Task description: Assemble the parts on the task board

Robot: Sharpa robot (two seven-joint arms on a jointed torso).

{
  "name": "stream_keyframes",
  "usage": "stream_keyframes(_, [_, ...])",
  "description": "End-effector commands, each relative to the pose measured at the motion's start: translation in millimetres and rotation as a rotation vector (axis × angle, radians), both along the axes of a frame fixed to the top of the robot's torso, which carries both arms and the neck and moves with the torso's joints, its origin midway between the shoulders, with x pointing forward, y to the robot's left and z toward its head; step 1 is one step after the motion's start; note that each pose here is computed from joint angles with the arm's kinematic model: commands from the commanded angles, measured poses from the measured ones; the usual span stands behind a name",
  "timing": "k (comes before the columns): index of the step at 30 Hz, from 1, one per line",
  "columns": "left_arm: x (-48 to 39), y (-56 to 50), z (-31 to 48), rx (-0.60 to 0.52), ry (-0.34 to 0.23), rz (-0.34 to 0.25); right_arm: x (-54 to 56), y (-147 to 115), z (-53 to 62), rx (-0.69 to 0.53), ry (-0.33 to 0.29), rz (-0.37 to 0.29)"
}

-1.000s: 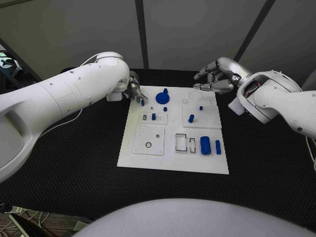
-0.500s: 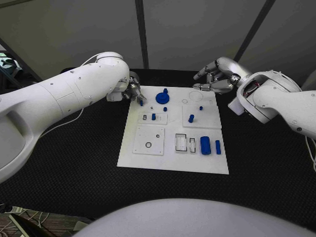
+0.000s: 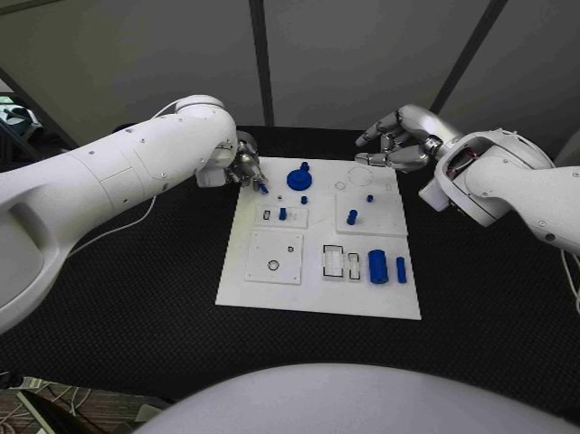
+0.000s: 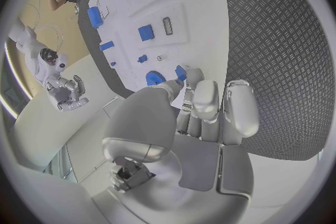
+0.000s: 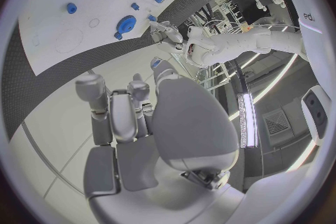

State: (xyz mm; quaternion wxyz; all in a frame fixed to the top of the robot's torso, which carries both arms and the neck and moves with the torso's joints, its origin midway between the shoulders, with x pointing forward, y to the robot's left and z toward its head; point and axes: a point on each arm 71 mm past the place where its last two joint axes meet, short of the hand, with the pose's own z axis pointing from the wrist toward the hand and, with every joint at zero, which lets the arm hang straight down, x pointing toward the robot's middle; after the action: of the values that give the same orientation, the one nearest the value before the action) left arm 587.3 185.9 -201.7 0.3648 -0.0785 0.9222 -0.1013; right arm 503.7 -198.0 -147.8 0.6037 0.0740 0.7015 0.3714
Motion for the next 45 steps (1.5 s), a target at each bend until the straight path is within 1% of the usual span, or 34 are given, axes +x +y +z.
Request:
stream_keyframes(1, [-1.1,-0.9,1.3,-0.047,0.010,0.007,0.0,0.9,1.0,0.001,-0.002,0.007])
stream_keyframes(8, [-3.9,4.2,5.0,-0.066,-0.020,0.018,-0.1,0.6,1.1,0.001,-0.002,0.007])
stream_keyframes(20, [-16.9,12.3,17.3,-0.094,-0.109,0.011,-0.2,-2.2,1.2,-0.001,-0.003,0.001])
stream_keyframes(25, [-20.3,11.9,20.2,-0.082,-0.147,-0.004,-0.3,-2.4,1.2,-0.001,-0.003,0.001])
stream_keyframes(34, [-32.4,8.6,15.9,-0.061,-0.189,-0.042,-0.3,-3.4,1.2,-0.001,-0.003,0.000])
stream_keyframes(39, [-42.1,8.2,11.6,-0.048,-0.209,-0.063,-0.3,-3.8,1.2,-0.002,-0.003,0.000])
stream_keyframes(45, [-50.8,7.2,7.5,-0.030,-0.228,-0.085,-0.4,-4.2,1.1,-0.002,-0.002,0.000])
